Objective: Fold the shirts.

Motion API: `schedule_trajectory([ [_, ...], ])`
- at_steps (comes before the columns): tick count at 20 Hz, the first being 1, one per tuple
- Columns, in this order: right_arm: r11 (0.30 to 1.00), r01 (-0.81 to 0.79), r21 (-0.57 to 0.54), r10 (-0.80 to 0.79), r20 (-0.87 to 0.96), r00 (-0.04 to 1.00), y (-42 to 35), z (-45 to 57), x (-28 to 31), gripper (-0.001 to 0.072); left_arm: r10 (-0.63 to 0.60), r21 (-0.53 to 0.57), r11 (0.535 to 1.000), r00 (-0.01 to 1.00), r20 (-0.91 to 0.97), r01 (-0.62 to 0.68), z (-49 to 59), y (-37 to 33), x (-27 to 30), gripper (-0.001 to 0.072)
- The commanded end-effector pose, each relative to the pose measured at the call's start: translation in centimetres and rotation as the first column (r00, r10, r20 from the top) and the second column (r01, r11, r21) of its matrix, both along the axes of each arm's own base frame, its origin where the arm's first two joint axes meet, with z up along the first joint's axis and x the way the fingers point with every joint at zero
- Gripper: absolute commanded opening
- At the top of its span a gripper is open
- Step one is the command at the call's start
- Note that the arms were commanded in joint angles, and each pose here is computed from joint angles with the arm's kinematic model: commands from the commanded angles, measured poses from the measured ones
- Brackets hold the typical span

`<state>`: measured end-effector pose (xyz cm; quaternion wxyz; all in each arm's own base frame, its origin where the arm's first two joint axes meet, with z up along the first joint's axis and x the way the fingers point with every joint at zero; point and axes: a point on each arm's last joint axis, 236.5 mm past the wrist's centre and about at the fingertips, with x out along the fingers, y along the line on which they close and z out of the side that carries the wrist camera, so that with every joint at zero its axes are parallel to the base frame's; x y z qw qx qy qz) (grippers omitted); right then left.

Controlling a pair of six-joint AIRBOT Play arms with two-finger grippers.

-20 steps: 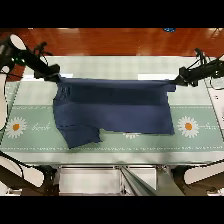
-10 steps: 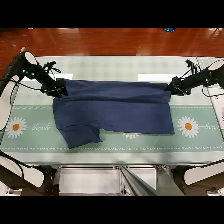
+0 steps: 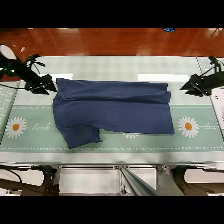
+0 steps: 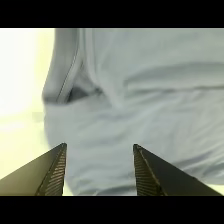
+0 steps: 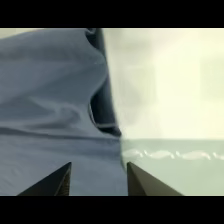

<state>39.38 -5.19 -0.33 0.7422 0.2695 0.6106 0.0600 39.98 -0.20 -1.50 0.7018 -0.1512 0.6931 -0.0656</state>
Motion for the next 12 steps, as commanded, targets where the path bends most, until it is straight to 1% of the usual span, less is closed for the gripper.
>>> schedule_trajectory([
  [1, 0.996, 0.050, -0.073, -0.045, 0.068, 0.997, -0.8, 0.8, -3.2, 0.0406, 0.077, 0.002, 0.997, 0.990, 0.122, -0.078, 1.6, 0.7, -1.8, 0.0510],
  [5, 0.990, 0.091, -0.103, -0.079, 0.118, 0.990, 1.2, 0.1, -8.1, 0.0406, 0.159, -0.053, 0.987, 0.950, 0.270, -0.150, 1.8, -0.2, -6.8, 0.0509],
  [7, 0.989, 0.098, -0.108, -0.085, 0.122, 0.989, 2.1, -0.5, -10.1, 0.0406, 0.180, -0.046, 0.984, 0.938, 0.298, -0.174, 1.1, -0.4, -9.2, 0.0509],
  [9, 0.988, 0.107, -0.114, -0.091, 0.137, 0.986, 2.3, -0.5, -10.7, 0.0406, 0.189, -0.045, 0.982, 0.932, 0.309, -0.184, 0.7, -0.6, -10.5, 0.0509],
  [12, 0.987, 0.112, -0.112, -0.096, 0.142, 0.985, 2.4, -0.3, -10.7, 0.0406, 0.188, -0.051, 0.982, 0.934, 0.304, -0.182, 0.6, -0.8, -10.8, 0.0509],
])
